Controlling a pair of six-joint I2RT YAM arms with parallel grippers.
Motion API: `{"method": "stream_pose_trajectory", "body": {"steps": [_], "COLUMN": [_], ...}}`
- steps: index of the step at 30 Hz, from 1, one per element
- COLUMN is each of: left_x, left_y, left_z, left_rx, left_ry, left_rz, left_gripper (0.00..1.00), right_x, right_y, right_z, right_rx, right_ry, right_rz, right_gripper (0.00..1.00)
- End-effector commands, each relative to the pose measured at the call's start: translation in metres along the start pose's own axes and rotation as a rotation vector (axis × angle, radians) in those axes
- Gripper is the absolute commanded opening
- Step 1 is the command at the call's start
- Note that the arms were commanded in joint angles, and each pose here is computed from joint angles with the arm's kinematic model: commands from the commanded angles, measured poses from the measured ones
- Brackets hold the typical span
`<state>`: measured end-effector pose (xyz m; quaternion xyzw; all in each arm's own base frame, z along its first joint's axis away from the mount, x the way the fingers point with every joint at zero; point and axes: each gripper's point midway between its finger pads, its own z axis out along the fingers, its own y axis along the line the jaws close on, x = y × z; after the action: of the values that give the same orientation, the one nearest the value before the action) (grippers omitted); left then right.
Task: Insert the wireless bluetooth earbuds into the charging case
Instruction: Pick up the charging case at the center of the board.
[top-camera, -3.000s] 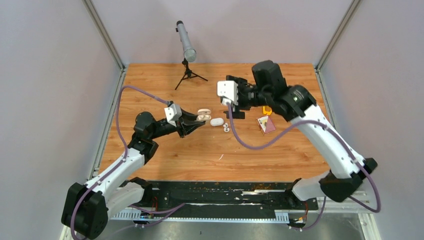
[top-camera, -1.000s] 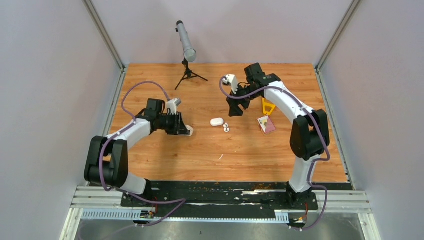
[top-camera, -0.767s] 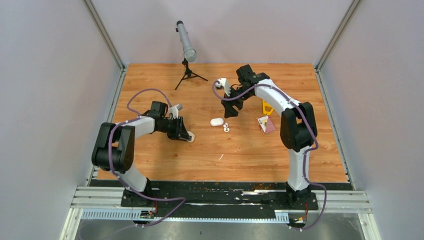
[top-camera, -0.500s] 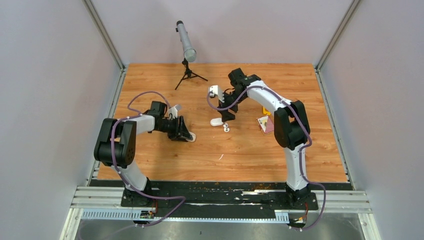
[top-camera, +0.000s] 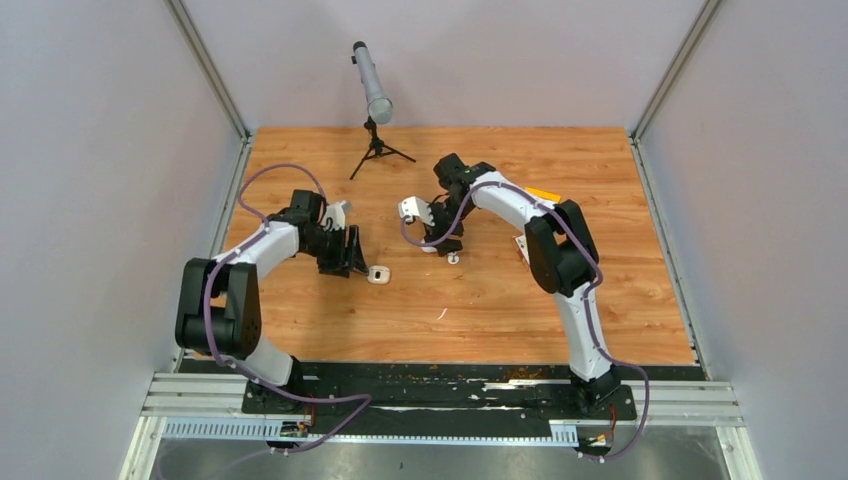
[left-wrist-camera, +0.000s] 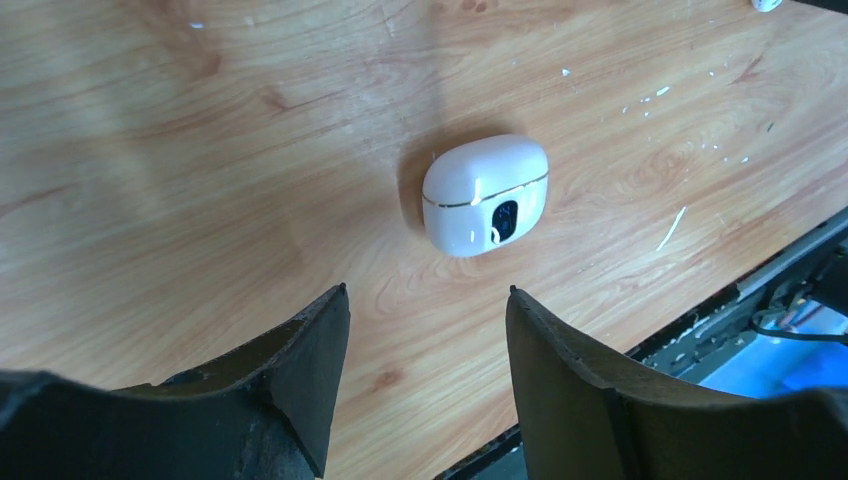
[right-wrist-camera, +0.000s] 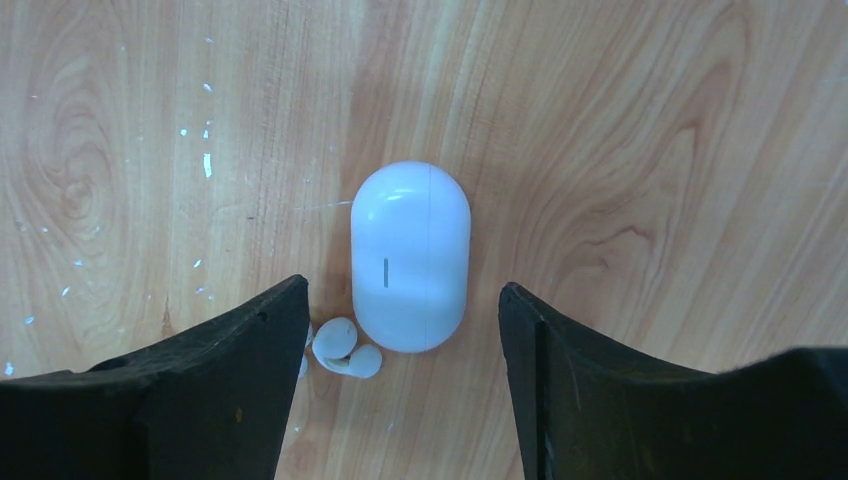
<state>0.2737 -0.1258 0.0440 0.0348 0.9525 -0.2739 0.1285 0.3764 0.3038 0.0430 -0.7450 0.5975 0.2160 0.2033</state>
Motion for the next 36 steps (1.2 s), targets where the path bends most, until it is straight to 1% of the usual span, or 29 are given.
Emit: {"method": "stream_pose_trajectory", "body": {"steps": [1, 4, 6, 8, 10, 12, 13, 15, 17, 19, 21, 24, 26, 29, 33, 35, 36], "left_x": [-0.016, -0.021, -0.025, -0.033, -0.044, -0.057, -0.064, -0.074, -0.082, -0.086, -0.089, -0.092, -0.094, -0.091, -0.076, -0.068, -0.061], "left_y": [-0.002, -0.007, -0.011, -0.02, -0.031, -0.045, -0.054, -0.07, -0.085, -0.1, -0.112, -0.132, -0.144, -0.168, -0.211, -0.232, -0.239], "left_z": [-0.031, -0.045, -0.052, -0.06, -0.069, -0.083, -0.091, -0.108, -0.122, -0.133, -0.141, -0.155, -0.168, -0.189, -0.219, -0.228, -0.226], "left_rx": [-0.063, -0.076, -0.072, -0.051, -0.025, 0.012, 0.032, 0.067, 0.096, 0.123, 0.149, 0.204, 0.229, 0.295, 0.4, 0.456, 0.501], "left_ry": [-0.095, -0.168, -0.215, -0.279, -0.352, -0.442, -0.49, -0.581, -0.657, -0.72, -0.756, -0.804, -0.844, -0.883, -0.922, -0.913, -0.877], "left_rz": [0.116, 0.158, 0.182, 0.214, 0.238, 0.274, 0.301, 0.379, 0.481, 0.6, 0.683, 0.78, 0.82, 0.894, 1.016, 1.062, 1.073], "left_gripper": [0.66, 0.64, 0.63, 0.63, 0.63, 0.63, 0.63, 0.63, 0.63, 0.63, 0.63, 0.62, 0.62, 0.62, 0.61, 0.62, 0.63], "right_x": [-0.008, -0.006, -0.004, -0.002, -0.006, -0.024, -0.039, -0.075, -0.114, -0.153, -0.183, -0.214, -0.227, -0.231, -0.228, -0.228, -0.227], "right_y": [-0.015, -0.02, -0.021, -0.013, -0.006, -0.004, -0.003, -0.002, 0.009, 0.03, 0.055, 0.089, 0.099, 0.099, 0.095, 0.095, 0.095], "right_z": [0.009, 0.013, 0.014, 0.015, 0.01, -0.01, -0.025, -0.068, -0.116, -0.166, -0.201, -0.229, -0.242, -0.253, -0.26, -0.26, -0.26], "right_rx": [0.034, 0.06, 0.064, 0.035, 0.019, 0.063, 0.106, 0.247, 0.401, 0.533, 0.607, 0.66, 0.693, 0.742, 0.791, 0.797, 0.797], "right_ry": [0.026, 0.049, 0.057, 0.064, 0.057, 0.013, -0.035, -0.159, -0.301, -0.452, -0.542, -0.539, -0.525, -0.479, -0.437, -0.433, -0.437], "right_rz": [-0.09, -0.079, -0.071, -0.059, -0.055, -0.046, -0.06, -0.14, -0.277, -0.409, -0.535, -0.685, -0.74, -0.755, -0.765, -0.761, -0.753], "right_gripper": [0.68, 0.62, 0.55, 0.41, 0.29, 0.22, 0.19, 0.18, 0.18, 0.18, 0.17, 0.18, 0.19, 0.2, 0.2, 0.2, 0.2]}}
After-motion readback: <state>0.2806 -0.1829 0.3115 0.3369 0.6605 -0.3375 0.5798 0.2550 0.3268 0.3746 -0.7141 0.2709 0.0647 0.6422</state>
